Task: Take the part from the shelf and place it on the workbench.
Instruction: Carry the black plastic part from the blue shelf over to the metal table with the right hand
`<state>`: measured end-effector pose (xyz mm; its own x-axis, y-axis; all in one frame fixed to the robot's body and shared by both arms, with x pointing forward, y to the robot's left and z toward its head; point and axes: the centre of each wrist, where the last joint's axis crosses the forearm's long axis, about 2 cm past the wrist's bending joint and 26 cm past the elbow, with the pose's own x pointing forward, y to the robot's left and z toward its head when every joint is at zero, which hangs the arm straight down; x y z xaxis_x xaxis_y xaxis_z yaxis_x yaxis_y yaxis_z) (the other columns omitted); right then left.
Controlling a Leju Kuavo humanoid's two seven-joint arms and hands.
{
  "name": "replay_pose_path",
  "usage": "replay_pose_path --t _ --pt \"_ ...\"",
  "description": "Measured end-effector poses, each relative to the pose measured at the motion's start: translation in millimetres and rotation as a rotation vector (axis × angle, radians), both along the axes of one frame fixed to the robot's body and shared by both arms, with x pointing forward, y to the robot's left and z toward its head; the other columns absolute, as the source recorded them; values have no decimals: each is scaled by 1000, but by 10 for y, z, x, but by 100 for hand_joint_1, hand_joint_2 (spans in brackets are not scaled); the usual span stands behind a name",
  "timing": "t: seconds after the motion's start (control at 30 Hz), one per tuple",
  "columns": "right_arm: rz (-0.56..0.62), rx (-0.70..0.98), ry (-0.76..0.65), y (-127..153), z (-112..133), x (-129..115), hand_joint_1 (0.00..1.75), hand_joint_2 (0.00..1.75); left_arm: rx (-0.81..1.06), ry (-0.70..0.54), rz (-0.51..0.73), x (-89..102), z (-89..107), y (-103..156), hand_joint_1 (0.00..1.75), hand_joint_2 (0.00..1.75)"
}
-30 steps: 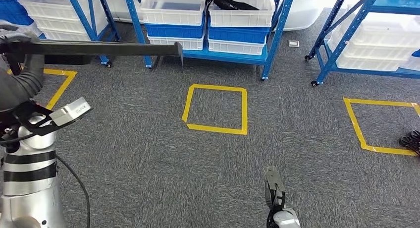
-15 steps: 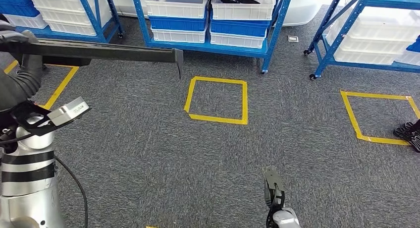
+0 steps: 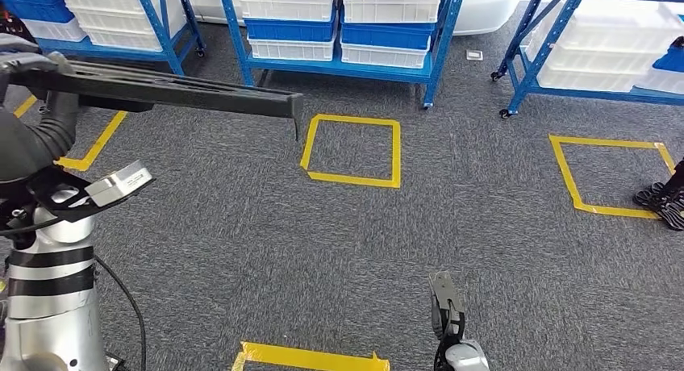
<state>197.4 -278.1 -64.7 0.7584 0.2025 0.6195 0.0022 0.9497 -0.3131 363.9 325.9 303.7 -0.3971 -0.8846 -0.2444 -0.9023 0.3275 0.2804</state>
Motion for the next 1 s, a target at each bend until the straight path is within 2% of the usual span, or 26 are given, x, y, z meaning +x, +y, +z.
replay_pose_path --t 0.43,1.0 --pt "5 58 -4 3 -16 -29 0 0 15 1 6 -7 0 35 175 175" --pt "11 39 -17 8 -16 -31 0 0 26 0 15 -8 5 56 175 175"
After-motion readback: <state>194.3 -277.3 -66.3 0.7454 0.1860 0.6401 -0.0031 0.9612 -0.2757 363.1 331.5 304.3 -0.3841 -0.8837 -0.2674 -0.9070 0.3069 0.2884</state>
